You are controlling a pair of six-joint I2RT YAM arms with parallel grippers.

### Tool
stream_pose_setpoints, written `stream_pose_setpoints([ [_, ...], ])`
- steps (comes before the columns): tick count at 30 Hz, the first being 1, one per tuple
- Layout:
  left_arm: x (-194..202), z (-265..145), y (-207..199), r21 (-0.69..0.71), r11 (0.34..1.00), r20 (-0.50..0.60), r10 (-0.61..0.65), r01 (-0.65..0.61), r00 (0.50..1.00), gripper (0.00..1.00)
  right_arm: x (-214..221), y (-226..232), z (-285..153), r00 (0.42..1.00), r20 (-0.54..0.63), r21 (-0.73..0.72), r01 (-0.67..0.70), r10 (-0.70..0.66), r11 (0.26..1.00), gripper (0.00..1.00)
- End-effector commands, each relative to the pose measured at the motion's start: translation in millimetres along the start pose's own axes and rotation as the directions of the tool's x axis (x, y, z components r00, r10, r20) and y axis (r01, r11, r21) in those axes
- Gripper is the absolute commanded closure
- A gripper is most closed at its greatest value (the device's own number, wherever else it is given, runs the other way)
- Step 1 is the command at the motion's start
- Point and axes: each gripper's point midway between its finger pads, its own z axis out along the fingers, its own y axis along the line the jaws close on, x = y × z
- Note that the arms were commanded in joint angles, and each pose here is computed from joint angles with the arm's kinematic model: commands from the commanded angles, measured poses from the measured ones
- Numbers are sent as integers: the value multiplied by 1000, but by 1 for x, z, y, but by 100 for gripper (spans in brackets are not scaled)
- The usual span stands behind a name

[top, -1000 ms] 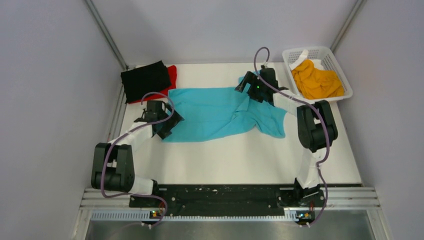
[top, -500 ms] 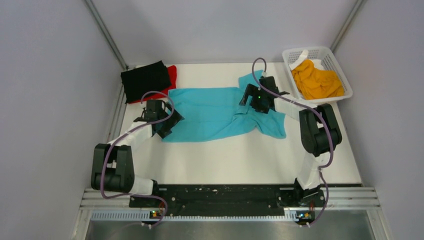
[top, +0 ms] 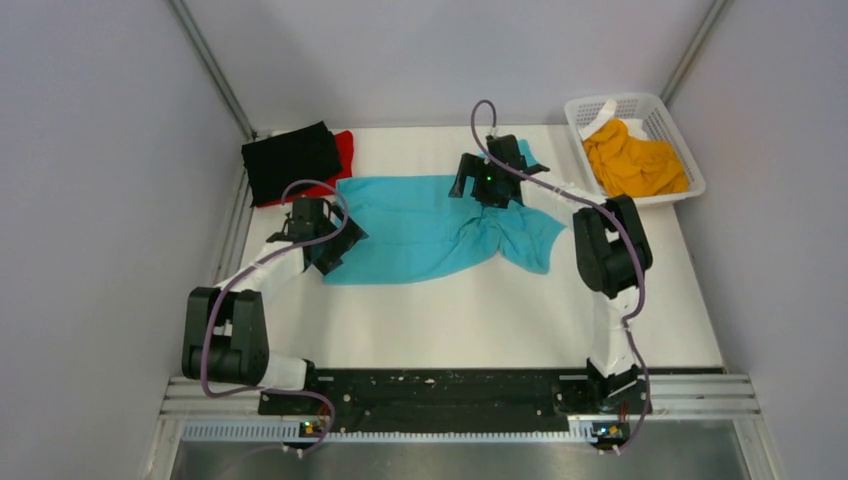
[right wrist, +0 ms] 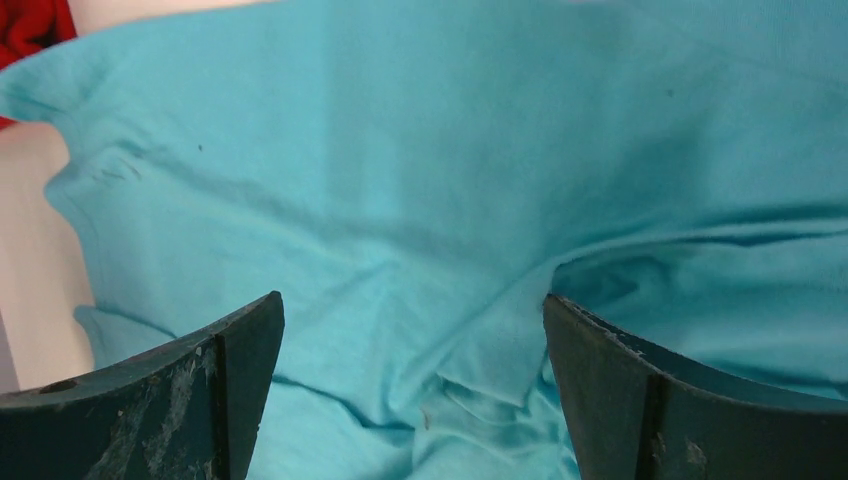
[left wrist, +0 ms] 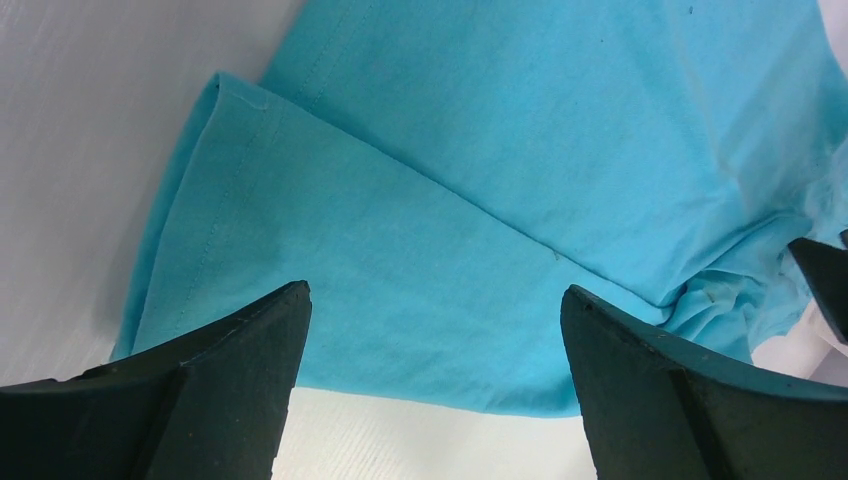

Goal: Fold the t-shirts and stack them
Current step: Fold the flattened tshirt in 1/3 of the way

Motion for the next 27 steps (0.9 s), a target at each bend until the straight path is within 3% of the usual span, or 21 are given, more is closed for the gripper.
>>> stream_pose_setpoints([
  [1,-13,-5,-12,13,1000,37,25,-26,999,1,-28,15,-7,997,67,21,40,-42,999,1],
  [7,-15,-7,-14,23,999,49,31,-32,998,1,4,-40,-38,995,61,220,60,-75,974,1],
  [13,-9,12,-23,83,996,10,28,-29,1000,1,53,-71,-69,995,103,218,-9,-14,976,1],
  [20,18,40,6,0,1000,-100,24,-24,995,1,102,-110,-81,994,69,230,-97,83,968,1],
  [27,55,19,55,-81,996,-108,-47,38,993,2,151,-137,-125,995,16,279,-101,100,955,1],
])
